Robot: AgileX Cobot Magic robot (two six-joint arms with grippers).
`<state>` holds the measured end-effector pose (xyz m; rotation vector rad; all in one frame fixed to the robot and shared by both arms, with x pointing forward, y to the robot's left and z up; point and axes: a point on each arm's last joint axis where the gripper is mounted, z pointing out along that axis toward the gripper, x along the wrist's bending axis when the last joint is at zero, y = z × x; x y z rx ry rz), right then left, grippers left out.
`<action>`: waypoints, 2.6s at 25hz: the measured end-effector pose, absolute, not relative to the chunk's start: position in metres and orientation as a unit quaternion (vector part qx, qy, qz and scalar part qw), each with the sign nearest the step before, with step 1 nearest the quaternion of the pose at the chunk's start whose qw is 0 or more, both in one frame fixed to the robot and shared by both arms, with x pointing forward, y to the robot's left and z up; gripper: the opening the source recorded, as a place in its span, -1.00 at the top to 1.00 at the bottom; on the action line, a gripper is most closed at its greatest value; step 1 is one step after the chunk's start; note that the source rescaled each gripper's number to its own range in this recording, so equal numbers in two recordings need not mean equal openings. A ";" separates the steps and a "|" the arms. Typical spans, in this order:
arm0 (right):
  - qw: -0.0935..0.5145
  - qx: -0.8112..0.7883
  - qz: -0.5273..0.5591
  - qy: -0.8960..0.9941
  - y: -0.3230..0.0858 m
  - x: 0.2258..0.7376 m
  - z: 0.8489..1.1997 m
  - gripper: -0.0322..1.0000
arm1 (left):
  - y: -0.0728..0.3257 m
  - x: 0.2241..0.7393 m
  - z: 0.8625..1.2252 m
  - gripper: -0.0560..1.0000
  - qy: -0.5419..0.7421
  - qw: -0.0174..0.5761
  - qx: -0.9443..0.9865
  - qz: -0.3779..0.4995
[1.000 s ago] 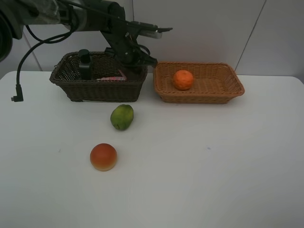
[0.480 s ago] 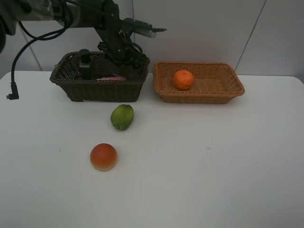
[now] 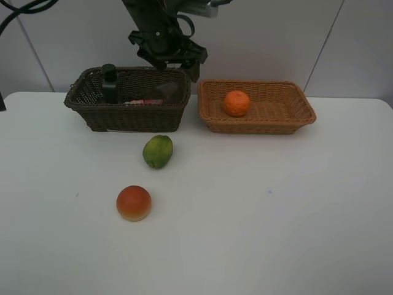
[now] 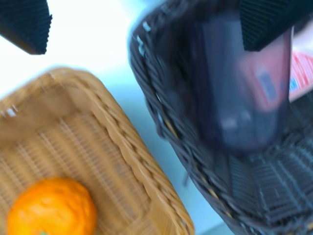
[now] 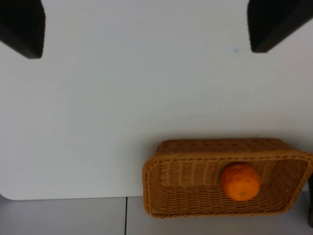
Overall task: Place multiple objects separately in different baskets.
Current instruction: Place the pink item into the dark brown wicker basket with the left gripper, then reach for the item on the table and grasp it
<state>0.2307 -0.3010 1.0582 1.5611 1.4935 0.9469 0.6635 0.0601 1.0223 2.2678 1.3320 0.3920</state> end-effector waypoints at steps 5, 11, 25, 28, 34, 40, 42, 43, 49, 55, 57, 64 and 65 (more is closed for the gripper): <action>0.381 0.612 0.371 0.585 -0.301 0.231 1.058 -0.60 | 0.052 0.643 1.026 -1.00 0.498 0.214 0.832 0.120; 0.381 0.612 0.371 0.585 -0.301 0.231 1.058 -0.60 | 0.064 0.609 1.005 -1.00 0.541 0.194 0.813 0.096; 0.381 0.612 0.371 0.585 -0.301 0.231 1.058 -0.60 | 0.085 0.560 0.956 -1.00 0.635 0.195 0.743 0.087; 0.381 0.612 0.371 0.585 -0.301 0.231 1.058 -0.60 | 0.085 0.562 0.955 -1.00 0.635 0.198 0.740 0.097; 0.381 0.612 0.371 0.585 -0.301 0.231 1.058 -0.60 | 0.087 0.567 0.940 -1.00 0.612 0.179 0.760 0.125; 0.381 0.612 0.371 0.585 -0.301 0.231 1.058 -0.60 | 0.082 0.573 0.917 -1.00 0.604 0.183 0.766 0.122; 0.381 0.612 0.371 0.585 -0.301 0.231 1.058 -0.60 | 0.080 0.574 0.911 -1.00 0.598 0.185 0.770 0.122; 0.381 0.612 0.371 0.585 -0.301 0.231 1.058 -0.60 | 0.080 0.575 0.908 -1.00 0.594 0.187 0.773 0.122; 0.381 0.612 0.371 0.585 -0.301 0.231 1.058 -0.60 | 0.076 0.578 0.892 -1.00 0.589 0.190 0.777 0.117; 0.381 0.612 0.371 0.585 -0.301 0.231 1.058 -0.60 | 0.076 0.577 0.881 -1.00 0.583 0.177 0.784 0.115; 0.381 0.612 0.371 0.585 -0.301 0.231 1.058 -0.60 | 0.077 0.577 0.880 -0.93 0.582 0.174 0.786 0.114; 0.381 0.612 0.371 0.585 -0.301 0.231 1.058 -0.60 | 0.077 0.577 0.880 -0.56 0.581 0.172 0.787 0.114; 0.382 0.612 0.371 0.585 -0.301 0.231 1.058 -0.60 | 0.077 0.577 0.880 -0.56 0.581 0.172 0.787 0.114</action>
